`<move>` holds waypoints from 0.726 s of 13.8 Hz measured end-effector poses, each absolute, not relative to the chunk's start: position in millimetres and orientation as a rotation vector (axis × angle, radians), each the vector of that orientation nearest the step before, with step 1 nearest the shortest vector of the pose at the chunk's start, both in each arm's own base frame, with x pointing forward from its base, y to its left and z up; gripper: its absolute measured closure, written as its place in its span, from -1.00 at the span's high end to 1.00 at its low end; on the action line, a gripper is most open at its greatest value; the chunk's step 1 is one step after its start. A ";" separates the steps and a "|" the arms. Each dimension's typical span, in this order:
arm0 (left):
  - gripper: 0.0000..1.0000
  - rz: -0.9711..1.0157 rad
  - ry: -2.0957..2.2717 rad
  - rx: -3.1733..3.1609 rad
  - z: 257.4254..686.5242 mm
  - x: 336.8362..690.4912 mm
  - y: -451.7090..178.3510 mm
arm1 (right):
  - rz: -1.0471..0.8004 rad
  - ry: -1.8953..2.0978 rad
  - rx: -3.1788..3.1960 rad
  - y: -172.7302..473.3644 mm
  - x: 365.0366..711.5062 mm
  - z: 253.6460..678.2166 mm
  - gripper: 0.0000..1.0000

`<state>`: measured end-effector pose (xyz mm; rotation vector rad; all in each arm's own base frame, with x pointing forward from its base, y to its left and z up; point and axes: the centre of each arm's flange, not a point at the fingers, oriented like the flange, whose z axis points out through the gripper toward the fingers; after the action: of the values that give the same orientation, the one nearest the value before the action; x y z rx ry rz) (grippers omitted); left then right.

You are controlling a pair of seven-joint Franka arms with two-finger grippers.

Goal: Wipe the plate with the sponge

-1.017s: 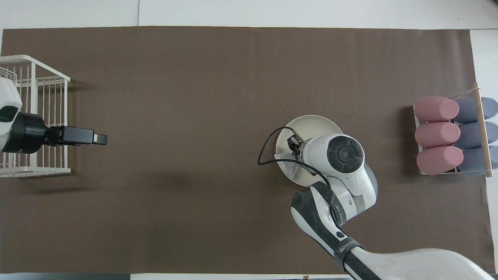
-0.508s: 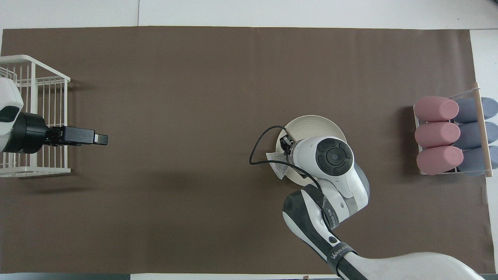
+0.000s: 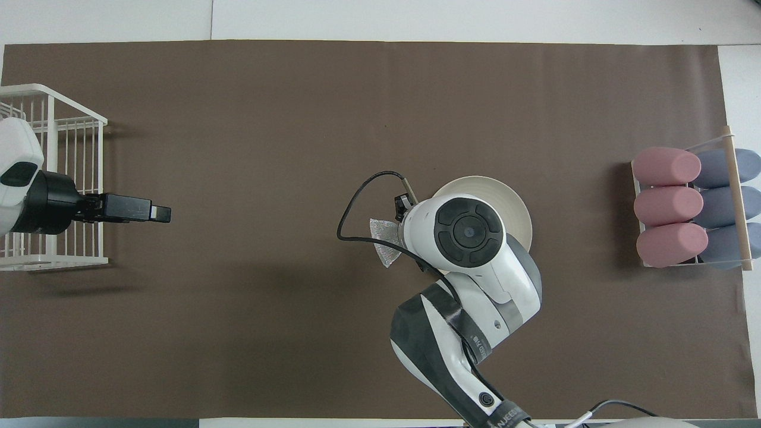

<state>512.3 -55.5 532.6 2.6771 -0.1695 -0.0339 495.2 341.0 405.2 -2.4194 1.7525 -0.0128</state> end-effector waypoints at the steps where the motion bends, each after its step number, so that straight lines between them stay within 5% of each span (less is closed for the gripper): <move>1: 1.00 -0.050 -0.139 2.673 533.0 511.3 -62.8 | -0.013 1.779 -2.380 351.1 493.4 414.6 -0.66; 10: 1.00 -0.138 -0.007 2.107 468.8 482.7 -135.2 | 0.060 2.005 -2.191 412.6 492.1 500.9 -0.80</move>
<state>482.7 -135.2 468.8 2.1072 -0.0069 -0.1382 492.1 412.6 500.9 -2.1911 2.0048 0.0600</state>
